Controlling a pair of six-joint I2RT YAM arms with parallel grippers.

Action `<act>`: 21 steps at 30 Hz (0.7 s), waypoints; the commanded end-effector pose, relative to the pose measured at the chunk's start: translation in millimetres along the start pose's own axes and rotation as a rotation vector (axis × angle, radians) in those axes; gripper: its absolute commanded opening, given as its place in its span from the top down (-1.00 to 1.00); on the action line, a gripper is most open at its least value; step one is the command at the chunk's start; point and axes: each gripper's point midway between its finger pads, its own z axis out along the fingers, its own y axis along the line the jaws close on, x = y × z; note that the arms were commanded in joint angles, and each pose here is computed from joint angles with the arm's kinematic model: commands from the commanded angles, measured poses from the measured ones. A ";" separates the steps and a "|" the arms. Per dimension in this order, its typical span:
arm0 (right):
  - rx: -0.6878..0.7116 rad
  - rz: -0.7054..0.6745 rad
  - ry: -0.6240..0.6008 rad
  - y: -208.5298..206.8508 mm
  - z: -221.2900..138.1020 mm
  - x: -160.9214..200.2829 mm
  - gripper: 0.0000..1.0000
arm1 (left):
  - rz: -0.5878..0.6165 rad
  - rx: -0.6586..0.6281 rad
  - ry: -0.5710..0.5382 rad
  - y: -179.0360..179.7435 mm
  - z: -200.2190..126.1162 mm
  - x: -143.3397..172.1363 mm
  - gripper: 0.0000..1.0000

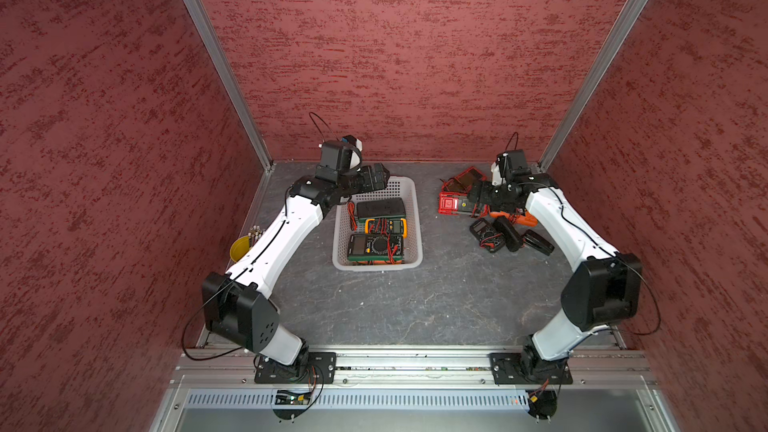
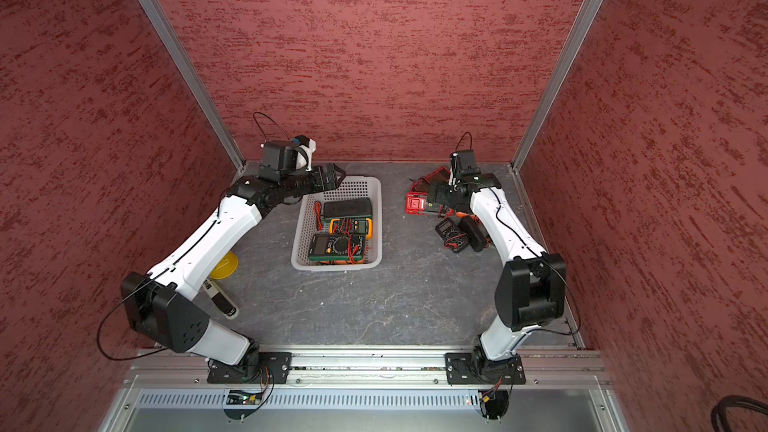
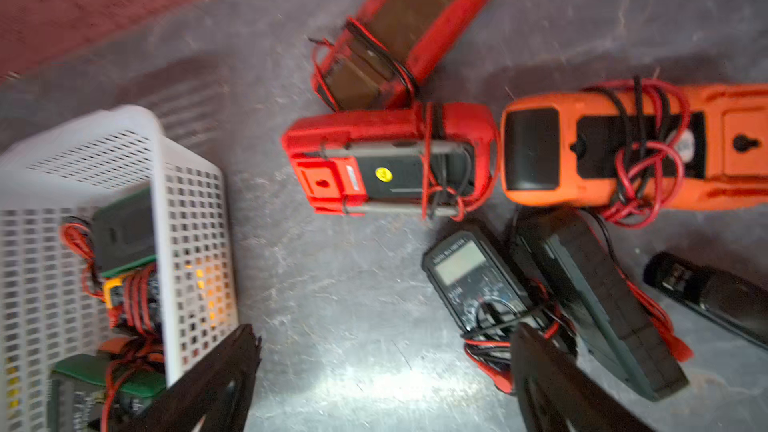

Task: Put the multimeter into the basket
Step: Pick up the multimeter from the center of the board.

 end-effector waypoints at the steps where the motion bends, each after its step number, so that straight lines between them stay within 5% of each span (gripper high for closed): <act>1: 0.113 -0.057 0.114 -24.2 17.8 24.0 -0.92 | 0.033 0.001 0.010 -7.6 4.6 0.5 -1.00; 12: 0.321 -0.254 0.246 -61.6 60.8 23.1 -0.89 | 0.056 -0.029 0.036 -8.3 10.2 11.4 -0.99; 21: 0.332 -0.351 0.316 -68.7 75.4 36.6 -0.84 | 0.038 -0.060 0.037 3.7 11.6 13.4 -0.99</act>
